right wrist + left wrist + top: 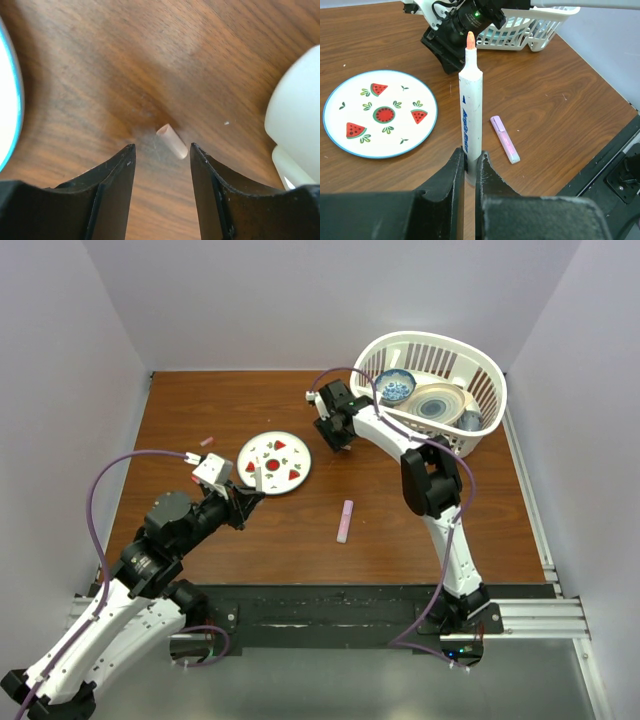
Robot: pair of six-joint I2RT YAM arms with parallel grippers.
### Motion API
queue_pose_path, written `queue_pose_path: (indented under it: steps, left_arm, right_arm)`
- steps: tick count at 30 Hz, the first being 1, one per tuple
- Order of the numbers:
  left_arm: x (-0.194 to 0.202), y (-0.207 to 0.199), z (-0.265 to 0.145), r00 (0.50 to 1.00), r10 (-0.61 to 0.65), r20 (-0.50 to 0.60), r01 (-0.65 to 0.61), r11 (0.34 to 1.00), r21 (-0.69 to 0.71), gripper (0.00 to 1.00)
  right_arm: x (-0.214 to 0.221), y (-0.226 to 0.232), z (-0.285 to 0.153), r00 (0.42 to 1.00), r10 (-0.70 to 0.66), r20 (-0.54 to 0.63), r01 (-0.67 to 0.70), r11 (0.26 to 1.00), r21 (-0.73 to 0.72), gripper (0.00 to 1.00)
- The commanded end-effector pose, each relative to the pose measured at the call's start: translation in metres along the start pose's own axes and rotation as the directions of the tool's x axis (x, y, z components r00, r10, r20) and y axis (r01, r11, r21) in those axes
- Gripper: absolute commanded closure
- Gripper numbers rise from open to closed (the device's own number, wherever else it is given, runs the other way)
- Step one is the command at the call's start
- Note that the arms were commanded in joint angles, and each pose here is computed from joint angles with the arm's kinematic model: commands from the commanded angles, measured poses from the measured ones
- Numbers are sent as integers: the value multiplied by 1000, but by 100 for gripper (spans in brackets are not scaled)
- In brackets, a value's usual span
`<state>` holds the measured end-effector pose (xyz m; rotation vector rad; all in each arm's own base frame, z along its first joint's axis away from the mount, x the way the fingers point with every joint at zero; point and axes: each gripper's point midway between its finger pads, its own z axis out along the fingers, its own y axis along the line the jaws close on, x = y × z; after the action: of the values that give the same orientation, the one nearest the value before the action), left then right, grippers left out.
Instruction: Insert the pens into the pen caps
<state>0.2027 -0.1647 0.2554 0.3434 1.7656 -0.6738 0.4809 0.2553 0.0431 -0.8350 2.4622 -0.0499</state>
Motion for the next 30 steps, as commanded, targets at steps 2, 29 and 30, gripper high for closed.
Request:
queue_pose_path:
  steps: [2,29,30]
  left_arm:
    - [-10,1,0,999,26,41,-26,1000,-4,100]
    - [-15,4,-5,997,25,69,-24,999,-22,100]
    - [-16,5,-6,997,26,71,-24,999,-25,100]
  right_arm:
    - [-12,-10,0,1000,-4,25,4,1000,7,49]
    - [31,25,-20,994,-106,-17,100,975,-200,100]
    - [38,32,-22,993,-117,-18,110,967,-229,100]
